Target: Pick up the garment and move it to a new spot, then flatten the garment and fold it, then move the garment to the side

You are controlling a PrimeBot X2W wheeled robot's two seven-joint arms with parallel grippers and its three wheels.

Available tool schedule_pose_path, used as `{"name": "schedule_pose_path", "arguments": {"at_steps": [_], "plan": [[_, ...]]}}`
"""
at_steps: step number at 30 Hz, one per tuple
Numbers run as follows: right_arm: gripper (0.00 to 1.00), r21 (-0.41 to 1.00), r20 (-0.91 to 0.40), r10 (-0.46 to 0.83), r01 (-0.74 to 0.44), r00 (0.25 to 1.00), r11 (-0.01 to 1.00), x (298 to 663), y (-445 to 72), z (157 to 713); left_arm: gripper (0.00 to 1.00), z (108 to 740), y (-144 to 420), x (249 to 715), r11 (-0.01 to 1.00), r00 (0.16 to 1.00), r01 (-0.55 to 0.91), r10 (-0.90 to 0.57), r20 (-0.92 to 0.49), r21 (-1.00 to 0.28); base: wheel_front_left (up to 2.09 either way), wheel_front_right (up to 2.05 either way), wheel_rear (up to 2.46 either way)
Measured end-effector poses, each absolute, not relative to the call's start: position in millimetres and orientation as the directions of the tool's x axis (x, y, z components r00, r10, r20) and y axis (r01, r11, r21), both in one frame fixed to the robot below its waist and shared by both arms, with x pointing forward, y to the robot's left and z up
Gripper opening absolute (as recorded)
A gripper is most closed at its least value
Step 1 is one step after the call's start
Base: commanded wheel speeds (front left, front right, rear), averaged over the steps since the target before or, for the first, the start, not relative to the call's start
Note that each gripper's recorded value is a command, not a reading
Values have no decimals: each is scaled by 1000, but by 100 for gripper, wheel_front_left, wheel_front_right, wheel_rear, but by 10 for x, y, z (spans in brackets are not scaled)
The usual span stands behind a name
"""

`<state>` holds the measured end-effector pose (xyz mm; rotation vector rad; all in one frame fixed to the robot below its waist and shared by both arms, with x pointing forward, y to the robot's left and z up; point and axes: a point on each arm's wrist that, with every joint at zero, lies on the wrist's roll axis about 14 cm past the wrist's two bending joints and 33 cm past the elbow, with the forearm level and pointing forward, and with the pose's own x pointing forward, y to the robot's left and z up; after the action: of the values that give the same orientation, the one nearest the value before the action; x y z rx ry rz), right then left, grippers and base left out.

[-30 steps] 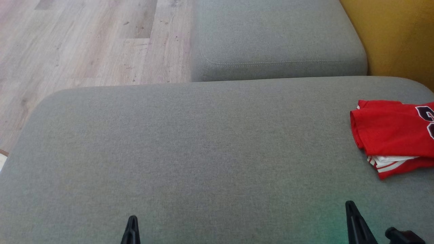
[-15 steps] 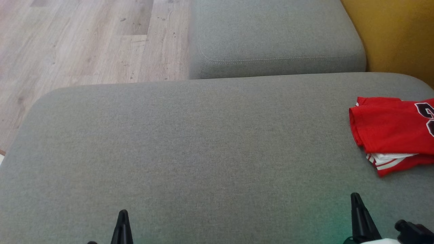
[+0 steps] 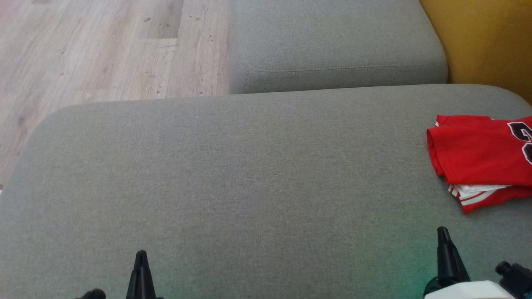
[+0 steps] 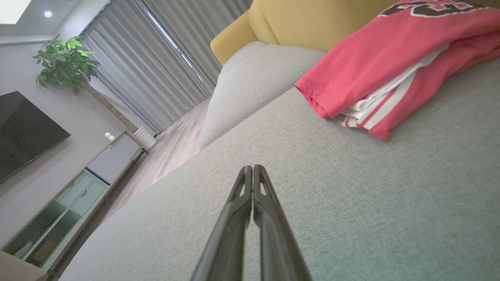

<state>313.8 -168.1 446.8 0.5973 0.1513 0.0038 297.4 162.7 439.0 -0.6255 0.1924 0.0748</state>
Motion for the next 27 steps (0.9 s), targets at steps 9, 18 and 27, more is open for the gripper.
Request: {"name": "schedule_pose_path", "arguments": {"at_steps": [9,18,27], "plan": [[0,643,-142,31,68,989,763,3211,-1723,4493,0,4405,1627,3056,745,978,-137,-1,-207,-653,0,0,0],[0,718,-152,13,101,988,689,3246,-1772,4484,0,4396,1677,3115,673,975,-165,3,-221,-721,0,0,0],[0,778,-147,7,111,989,618,3329,-1798,4526,0,4438,1693,3203,605,977,-168,-4,-213,-779,0,0,0]]}}
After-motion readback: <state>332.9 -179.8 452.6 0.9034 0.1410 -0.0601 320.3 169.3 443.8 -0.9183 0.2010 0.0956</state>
